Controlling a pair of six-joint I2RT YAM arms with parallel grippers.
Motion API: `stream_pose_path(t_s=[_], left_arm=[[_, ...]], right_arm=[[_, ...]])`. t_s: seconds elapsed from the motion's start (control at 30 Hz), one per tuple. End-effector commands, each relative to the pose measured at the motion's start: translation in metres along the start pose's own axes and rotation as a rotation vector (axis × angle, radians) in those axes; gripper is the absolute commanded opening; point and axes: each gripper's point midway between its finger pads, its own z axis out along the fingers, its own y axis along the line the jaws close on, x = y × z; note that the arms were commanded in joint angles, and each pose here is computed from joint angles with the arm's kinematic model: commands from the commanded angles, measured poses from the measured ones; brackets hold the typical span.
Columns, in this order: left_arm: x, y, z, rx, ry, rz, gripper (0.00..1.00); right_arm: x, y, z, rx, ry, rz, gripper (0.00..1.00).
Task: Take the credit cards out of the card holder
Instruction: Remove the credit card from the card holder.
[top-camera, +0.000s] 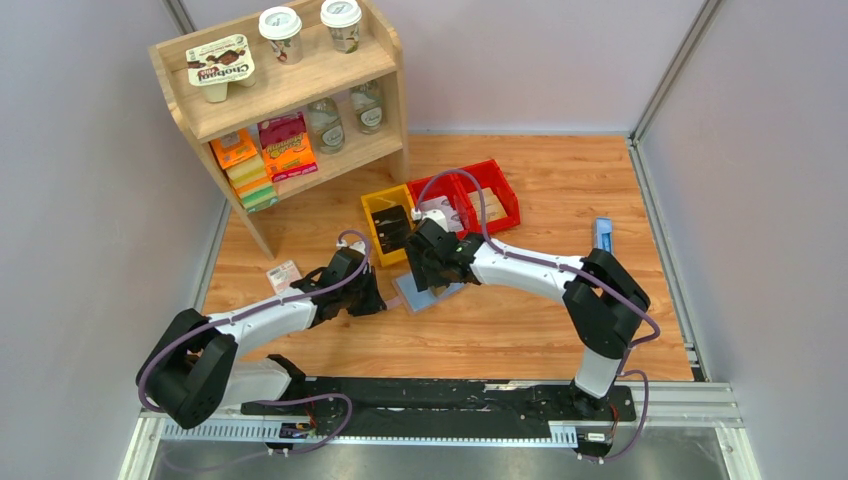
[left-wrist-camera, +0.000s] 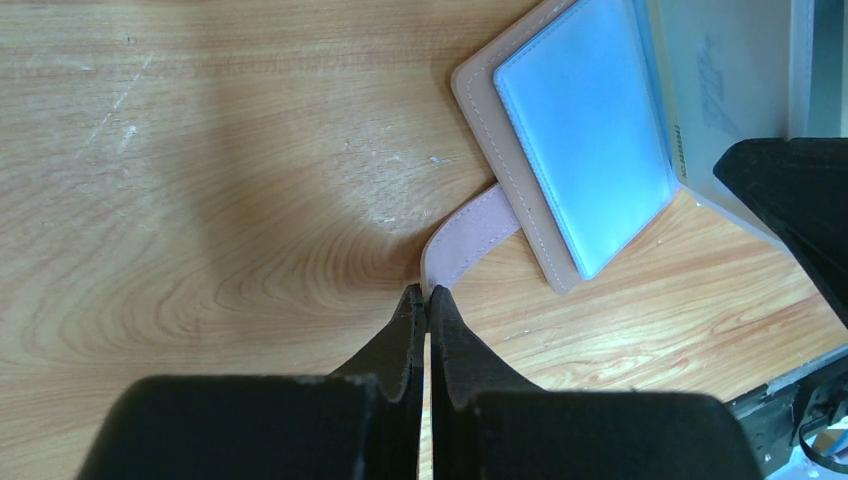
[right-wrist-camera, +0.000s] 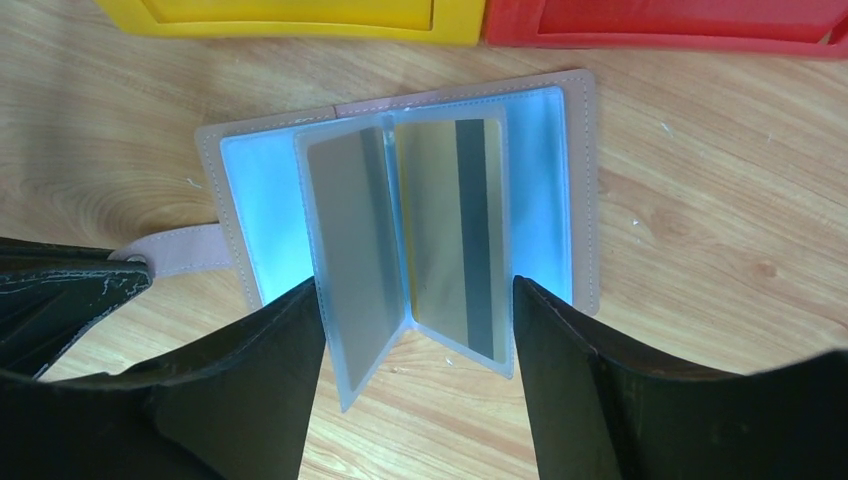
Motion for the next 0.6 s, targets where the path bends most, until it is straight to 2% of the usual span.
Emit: stream_pose_path(t_s=[0.0, 0.33, 0.57], left_arm=[[-0.001, -0.003, -0.002, 0.017, -0.001, 0.022, 0.0], [-0.002, -0.004, -0.002, 0.02, -0.001, 0.024, 0.0], [-0.001, -0.004, -0.002, 0.019, 0.0, 0.026, 0.0]], right_arm=[[-0.004, 0.008, 0.001, -0.029, -0.003, -0.017, 0.71], [-0.003, 0.015, 0.002, -0.035, 0.005, -0.033, 0.81], [-0.006, -0.018, 0.001, 0.098, -0.019, 0.008, 0.88]])
